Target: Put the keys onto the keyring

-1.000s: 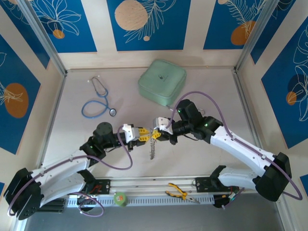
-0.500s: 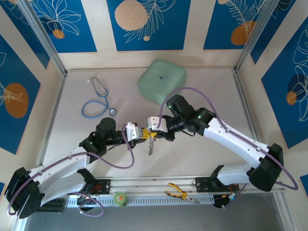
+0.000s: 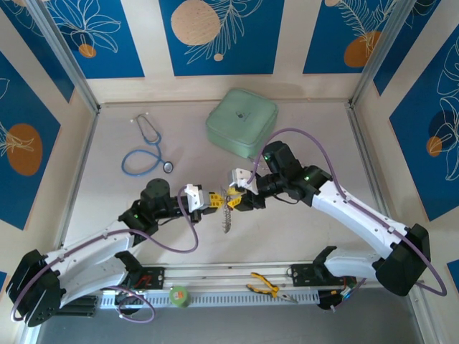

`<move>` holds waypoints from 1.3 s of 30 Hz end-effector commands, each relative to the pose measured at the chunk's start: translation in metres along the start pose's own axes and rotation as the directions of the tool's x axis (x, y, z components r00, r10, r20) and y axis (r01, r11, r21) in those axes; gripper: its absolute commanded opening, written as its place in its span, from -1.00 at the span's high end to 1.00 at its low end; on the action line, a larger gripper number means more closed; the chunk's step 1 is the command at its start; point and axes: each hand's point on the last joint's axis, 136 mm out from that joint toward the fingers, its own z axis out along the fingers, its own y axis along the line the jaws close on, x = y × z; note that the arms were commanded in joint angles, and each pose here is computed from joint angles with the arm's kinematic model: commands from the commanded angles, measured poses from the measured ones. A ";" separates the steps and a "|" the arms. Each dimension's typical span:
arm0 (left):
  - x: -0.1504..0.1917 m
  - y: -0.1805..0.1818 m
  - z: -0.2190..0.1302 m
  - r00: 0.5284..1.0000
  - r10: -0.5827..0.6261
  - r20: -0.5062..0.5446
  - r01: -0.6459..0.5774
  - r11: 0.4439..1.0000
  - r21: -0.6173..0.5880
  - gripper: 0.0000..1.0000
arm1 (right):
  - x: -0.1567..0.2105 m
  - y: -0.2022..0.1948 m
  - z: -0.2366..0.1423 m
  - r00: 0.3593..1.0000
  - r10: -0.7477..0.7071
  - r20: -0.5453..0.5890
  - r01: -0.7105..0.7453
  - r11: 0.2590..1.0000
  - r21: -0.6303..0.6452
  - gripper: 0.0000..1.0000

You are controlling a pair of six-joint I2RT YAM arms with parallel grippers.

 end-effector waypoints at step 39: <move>-0.012 0.002 0.000 0.999 0.042 -0.032 -0.041 0.999 0.018 1.00 | -0.018 0.003 0.004 0.997 -0.032 -0.073 0.028 0.999 -0.045 0.85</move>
